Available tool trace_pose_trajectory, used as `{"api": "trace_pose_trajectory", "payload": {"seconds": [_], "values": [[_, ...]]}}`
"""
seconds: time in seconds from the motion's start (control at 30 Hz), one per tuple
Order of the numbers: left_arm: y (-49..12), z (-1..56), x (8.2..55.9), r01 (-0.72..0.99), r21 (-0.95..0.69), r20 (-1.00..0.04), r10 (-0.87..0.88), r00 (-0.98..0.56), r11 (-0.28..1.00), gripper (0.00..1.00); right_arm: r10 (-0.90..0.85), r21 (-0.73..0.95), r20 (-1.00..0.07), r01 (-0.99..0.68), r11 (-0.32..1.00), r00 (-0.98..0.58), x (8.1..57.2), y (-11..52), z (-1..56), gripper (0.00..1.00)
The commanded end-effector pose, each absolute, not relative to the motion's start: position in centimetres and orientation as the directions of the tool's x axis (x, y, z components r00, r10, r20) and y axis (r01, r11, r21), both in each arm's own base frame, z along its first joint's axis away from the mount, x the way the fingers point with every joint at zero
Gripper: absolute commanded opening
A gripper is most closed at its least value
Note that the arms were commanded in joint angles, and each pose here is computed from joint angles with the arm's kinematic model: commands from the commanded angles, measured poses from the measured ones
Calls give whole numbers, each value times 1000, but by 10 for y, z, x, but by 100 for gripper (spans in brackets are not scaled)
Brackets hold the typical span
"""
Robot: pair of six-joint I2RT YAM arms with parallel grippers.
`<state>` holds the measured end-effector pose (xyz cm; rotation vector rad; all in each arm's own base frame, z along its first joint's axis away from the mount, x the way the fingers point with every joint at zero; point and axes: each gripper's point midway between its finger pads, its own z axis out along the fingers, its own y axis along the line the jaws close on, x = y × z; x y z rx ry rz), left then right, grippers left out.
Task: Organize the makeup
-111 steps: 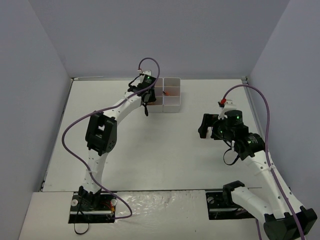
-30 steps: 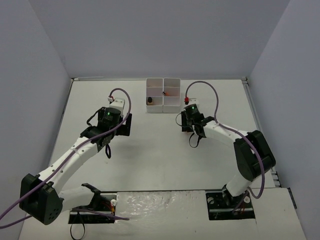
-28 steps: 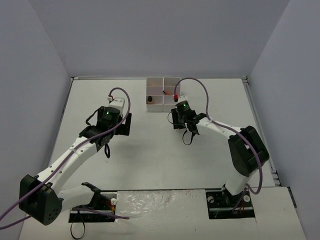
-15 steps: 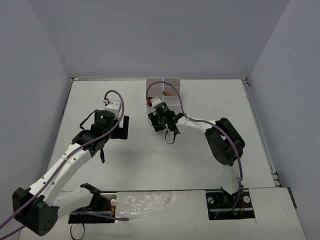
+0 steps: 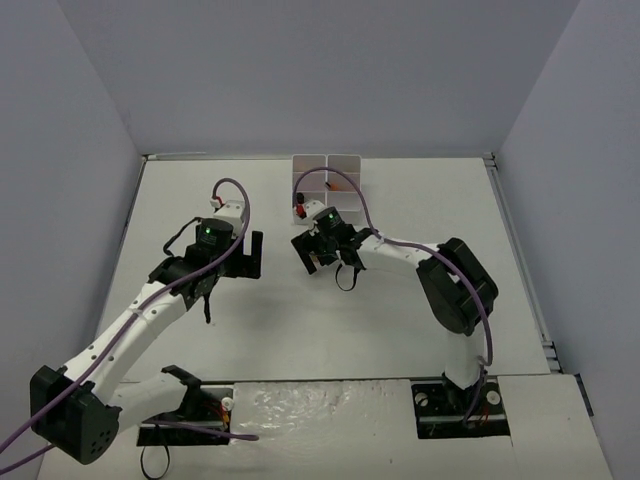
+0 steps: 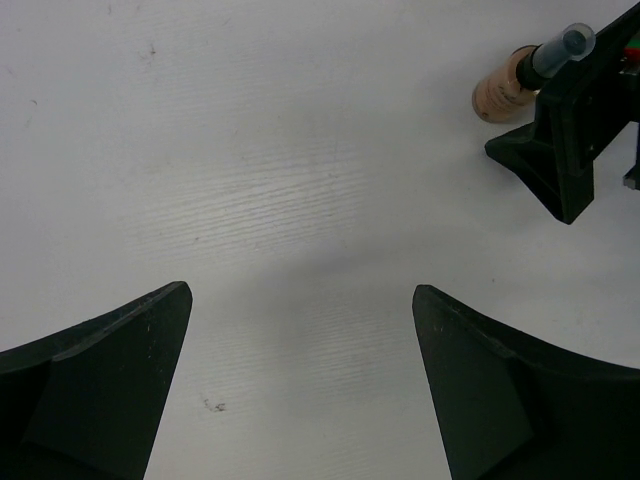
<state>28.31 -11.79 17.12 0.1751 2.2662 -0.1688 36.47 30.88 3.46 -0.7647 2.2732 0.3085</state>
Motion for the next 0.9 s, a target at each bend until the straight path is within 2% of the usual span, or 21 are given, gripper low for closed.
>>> {"api": "trace_pose_trajectory", "payload": {"seconds": [0.0,0.07,0.33,0.57,0.87], "values": [[-137,214,309,204,-144,-829,-6,-559,968,91,-327,-3,-843,-605,797,-427,369,311,146,95],[-145,218,315,223,-159,-833,-9,-554,962,91,-319,-10,-849,-591,807,-421,360,299,159,100],[-194,215,335,326,-194,-816,33,-578,925,91,-159,14,-905,-402,915,-394,332,215,224,100],[-253,203,355,414,-182,-799,111,-591,892,90,2,93,-920,-214,972,-392,306,136,241,100],[-289,165,374,417,-154,-750,169,-639,896,81,36,116,-916,-179,977,-399,277,115,235,100]]}}
